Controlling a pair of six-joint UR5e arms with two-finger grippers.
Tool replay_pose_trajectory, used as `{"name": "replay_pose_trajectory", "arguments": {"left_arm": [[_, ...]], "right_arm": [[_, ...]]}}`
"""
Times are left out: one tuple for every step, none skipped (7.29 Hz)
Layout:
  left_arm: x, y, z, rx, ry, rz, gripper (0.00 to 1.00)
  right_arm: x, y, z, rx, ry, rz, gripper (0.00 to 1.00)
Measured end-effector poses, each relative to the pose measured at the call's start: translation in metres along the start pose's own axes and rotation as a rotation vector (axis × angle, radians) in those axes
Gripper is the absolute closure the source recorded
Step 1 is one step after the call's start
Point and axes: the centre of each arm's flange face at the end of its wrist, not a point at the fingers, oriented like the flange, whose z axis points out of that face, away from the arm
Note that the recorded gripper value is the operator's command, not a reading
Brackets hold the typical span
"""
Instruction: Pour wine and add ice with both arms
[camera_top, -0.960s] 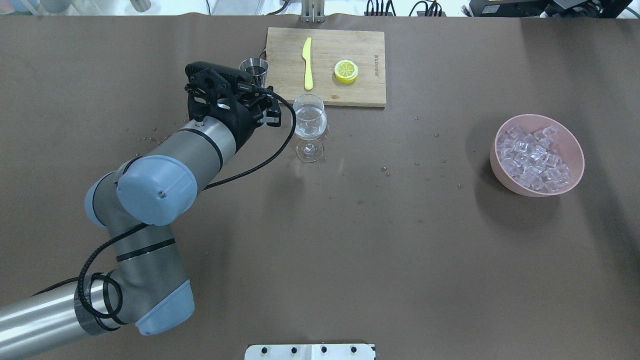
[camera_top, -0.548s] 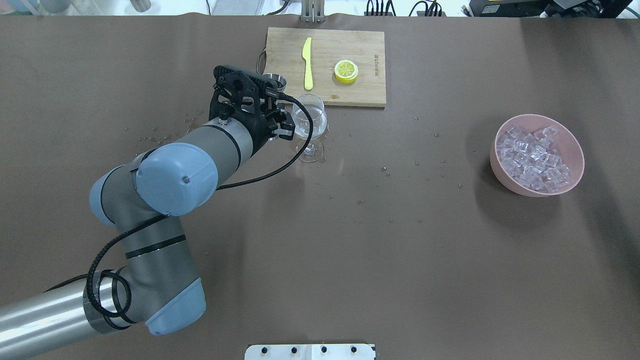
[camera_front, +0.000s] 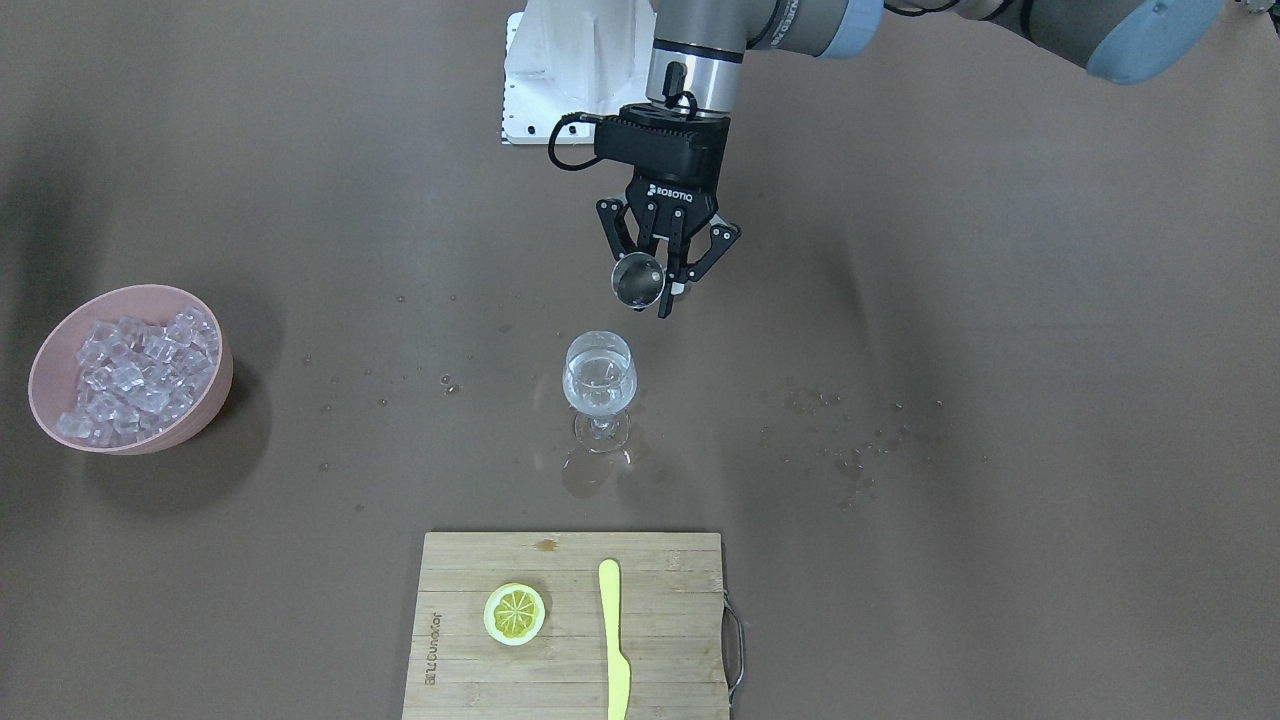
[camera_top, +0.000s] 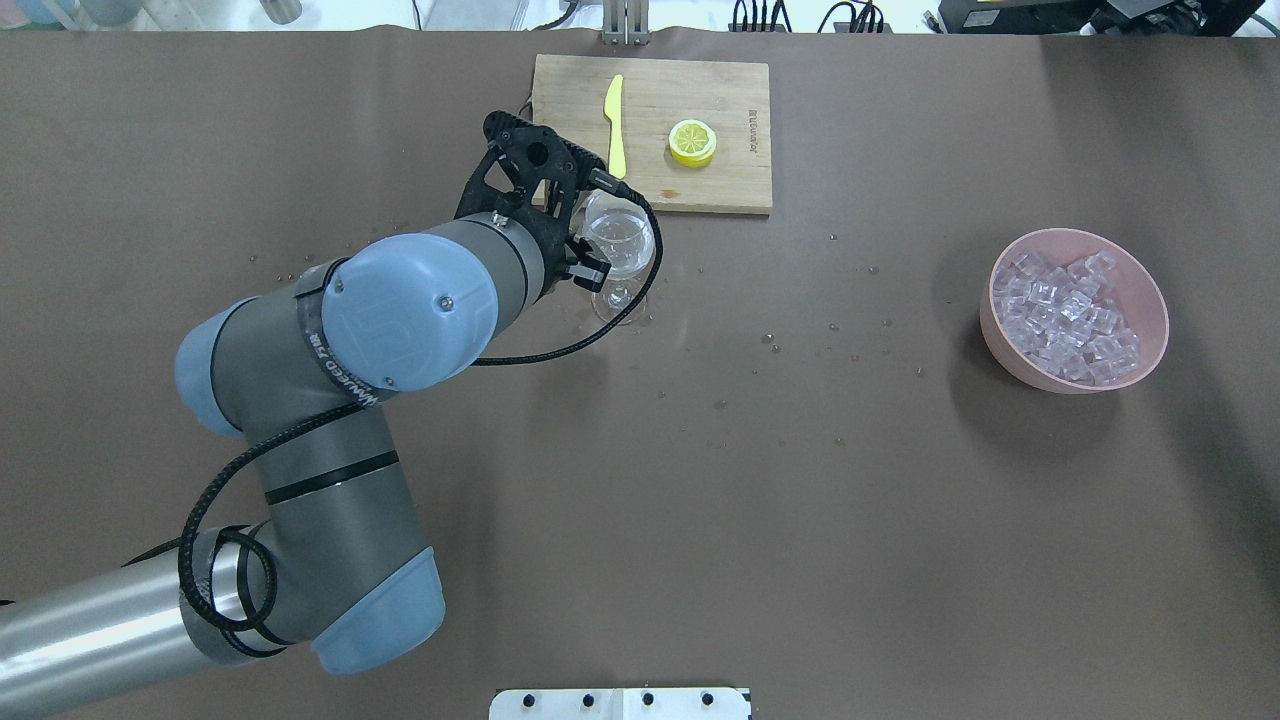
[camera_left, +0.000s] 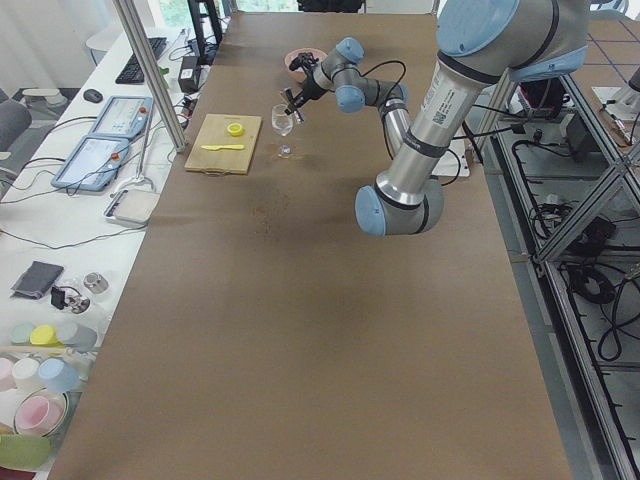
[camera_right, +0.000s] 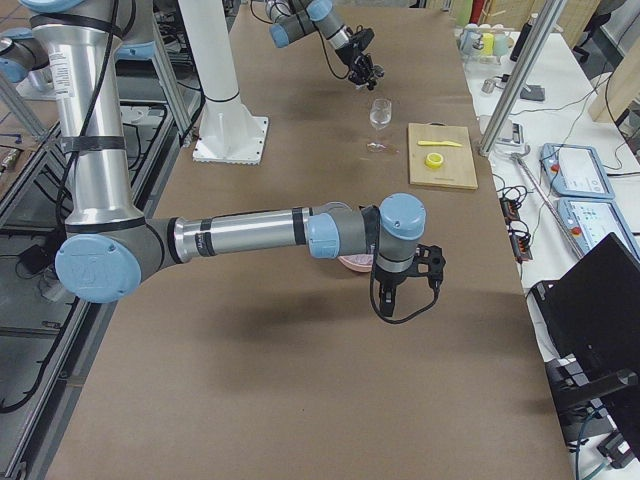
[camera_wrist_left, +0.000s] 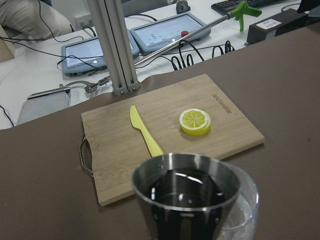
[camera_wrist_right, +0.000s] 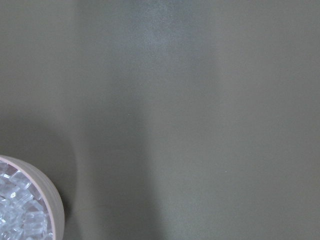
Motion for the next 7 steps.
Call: {"name": "replay_pose_trajectory", "arguments": {"left_arm": [[0.002, -0.012, -0.004, -0.044, -0.029, 0.024, 1.0], [0.002, -0.022, -0.006, -0.086, -0.056, 0.059, 1.0], [0.003, -0.027, -0.005, -0.118, -0.08, 0.095, 1.0], [0.007, -0.032, -0.003, -0.147, -0.1, 0.125, 1.0], [0.012, -0.037, -0.002, -0.181, -0.123, 0.165, 1.0], [0.015, -0.041, -0.002, -0.216, -0.145, 0.207, 1.0], [0.016, -0.042, 0.0, -0.244, -0.162, 0.244, 1.0]], "right_arm": [[-0.001, 0.0, 0.0, -0.001, -0.003, 0.0, 0.0], [-0.001, 0.0, 0.0, -0.001, -0.006, -0.001, 0.0], [-0.002, 0.0, 0.0, -0.003, -0.013, 0.0, 0.0], [-0.002, 0.001, 0.0, -0.006, -0.023, 0.002, 0.0], [-0.003, 0.001, 0.0, -0.007, -0.029, 0.003, 0.0], [-0.003, 0.001, 0.0, -0.008, -0.032, 0.004, 0.0], [-0.003, 0.001, 0.0, -0.008, -0.035, 0.003, 0.0]]}}
